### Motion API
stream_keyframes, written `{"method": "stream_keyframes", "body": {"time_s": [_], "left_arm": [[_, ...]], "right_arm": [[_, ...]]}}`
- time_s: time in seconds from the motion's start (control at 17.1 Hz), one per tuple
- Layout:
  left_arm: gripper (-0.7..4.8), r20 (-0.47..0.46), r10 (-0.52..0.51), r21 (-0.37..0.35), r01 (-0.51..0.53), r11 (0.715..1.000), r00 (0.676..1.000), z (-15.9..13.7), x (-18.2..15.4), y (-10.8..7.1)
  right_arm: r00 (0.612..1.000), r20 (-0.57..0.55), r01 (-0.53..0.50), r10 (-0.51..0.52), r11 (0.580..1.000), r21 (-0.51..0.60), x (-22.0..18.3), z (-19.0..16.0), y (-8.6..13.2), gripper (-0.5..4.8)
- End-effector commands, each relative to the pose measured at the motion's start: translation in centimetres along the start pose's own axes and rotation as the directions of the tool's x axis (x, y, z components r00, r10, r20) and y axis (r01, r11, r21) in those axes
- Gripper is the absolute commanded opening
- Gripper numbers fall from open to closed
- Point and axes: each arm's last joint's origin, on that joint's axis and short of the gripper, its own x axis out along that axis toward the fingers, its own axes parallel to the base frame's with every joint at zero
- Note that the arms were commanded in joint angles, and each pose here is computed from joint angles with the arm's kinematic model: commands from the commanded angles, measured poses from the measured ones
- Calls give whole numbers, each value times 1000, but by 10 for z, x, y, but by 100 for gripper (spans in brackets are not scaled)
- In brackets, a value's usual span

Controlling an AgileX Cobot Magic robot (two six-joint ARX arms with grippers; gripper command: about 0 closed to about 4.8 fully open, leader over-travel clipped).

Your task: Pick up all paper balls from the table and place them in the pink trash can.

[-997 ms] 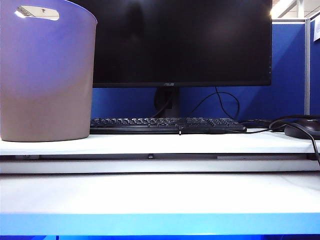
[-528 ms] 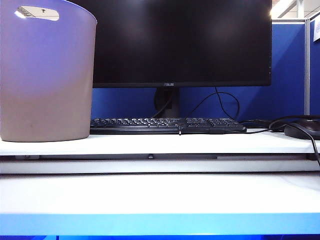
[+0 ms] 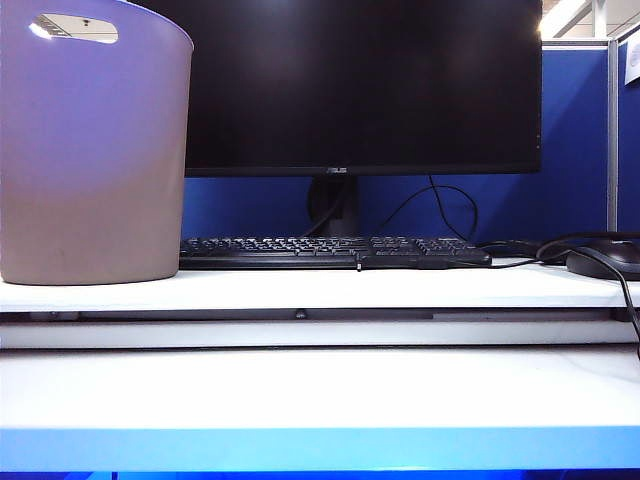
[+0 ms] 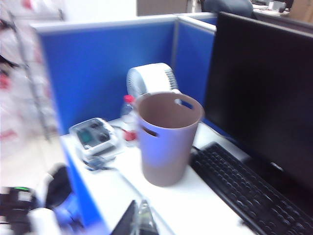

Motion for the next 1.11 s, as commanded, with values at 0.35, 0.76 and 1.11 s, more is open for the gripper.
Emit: {"method": "stream_keyframes", "body": {"time_s": [0.35,0.76,1.11], "left_arm": [[-6,12,32,-139,-30,990,999,-31,-27,-40],[-6,-108,86,-135,-100,986,990,-69,-24,-70],[-6,-272,52,-133,-91,987,961,-107,12,-44]], "right_arm": [[992,118,27,-45,989,149,-109,-69,35,-8],[982,68,163,-174,976,145,-111,-119,73,-7],[989,-23,150,-149,973,174,-63,-152,77,-7]]}}
